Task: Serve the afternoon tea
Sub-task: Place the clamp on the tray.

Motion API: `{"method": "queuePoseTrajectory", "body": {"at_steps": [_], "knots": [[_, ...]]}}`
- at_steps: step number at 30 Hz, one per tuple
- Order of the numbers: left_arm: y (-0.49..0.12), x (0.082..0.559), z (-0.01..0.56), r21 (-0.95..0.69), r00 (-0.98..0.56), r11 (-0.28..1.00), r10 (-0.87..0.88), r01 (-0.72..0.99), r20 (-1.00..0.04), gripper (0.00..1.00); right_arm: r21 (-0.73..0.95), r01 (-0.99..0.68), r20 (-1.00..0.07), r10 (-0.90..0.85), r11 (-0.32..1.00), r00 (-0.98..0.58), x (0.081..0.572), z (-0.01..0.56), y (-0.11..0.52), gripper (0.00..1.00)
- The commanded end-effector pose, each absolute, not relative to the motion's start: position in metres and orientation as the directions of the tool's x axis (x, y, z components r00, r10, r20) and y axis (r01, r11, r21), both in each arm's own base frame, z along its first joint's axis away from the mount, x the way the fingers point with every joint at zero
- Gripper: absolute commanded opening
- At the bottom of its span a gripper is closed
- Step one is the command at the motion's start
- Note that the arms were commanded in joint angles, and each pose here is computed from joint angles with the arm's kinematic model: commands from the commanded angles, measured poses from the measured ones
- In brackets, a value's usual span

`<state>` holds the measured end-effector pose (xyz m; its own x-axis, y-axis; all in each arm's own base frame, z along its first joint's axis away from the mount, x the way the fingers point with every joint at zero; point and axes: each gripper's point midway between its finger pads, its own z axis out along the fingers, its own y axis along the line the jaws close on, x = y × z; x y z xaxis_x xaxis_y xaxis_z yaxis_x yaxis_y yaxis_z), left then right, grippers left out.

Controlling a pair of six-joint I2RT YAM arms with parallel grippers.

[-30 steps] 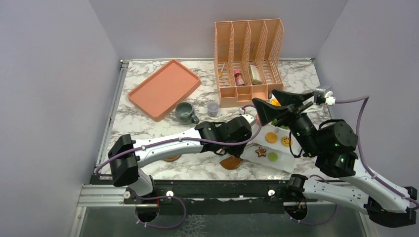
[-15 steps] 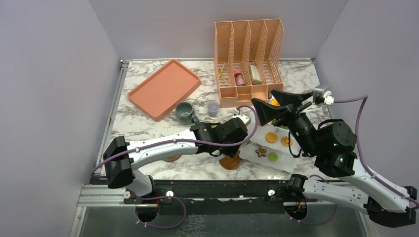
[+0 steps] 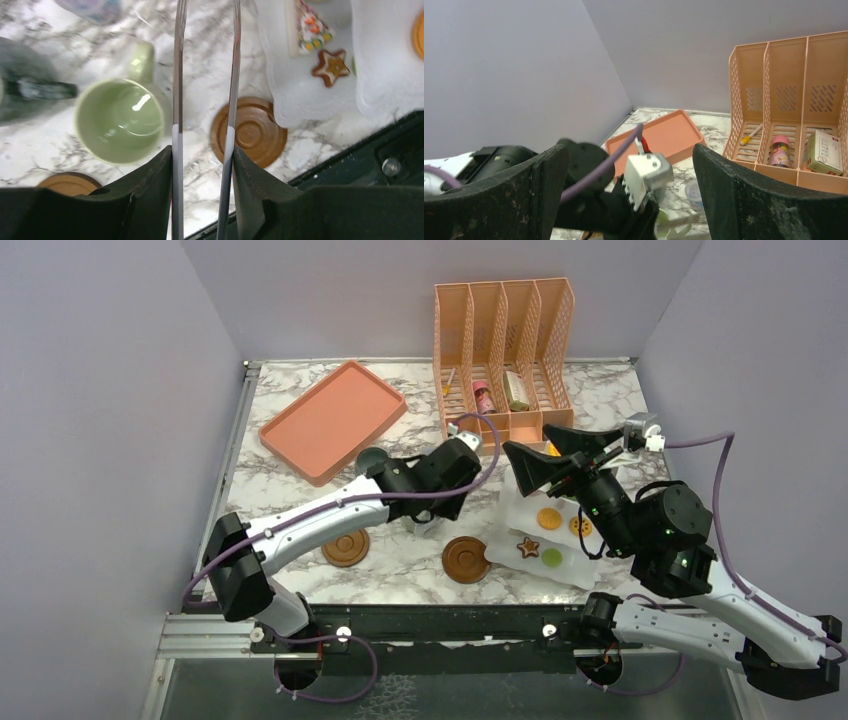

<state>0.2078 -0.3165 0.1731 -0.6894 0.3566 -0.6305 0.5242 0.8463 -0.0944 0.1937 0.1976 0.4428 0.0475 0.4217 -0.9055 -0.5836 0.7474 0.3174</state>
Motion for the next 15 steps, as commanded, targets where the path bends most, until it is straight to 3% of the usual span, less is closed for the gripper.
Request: {"method": "queuePoseTrajectory", "body": {"at_steps": [1, 15], "knots": [[-0.293, 0.259, 0.216, -0.057, -0.627, 0.881, 0.288, 0.470, -0.724, 0.44, 0.335, -0.613, -0.893, 0.448, 0.716, 0.035, 0.189, 0.447, 0.204, 0.99], [-0.141, 0.394, 0.271, 0.044, -0.565, 0.984, 0.135, 0.171, -0.814, 0.43, 0.342, -0.646, -0.896, 0.444, 0.682, -0.005, 0.188, 0.439, 0.221, 0.99]]}}
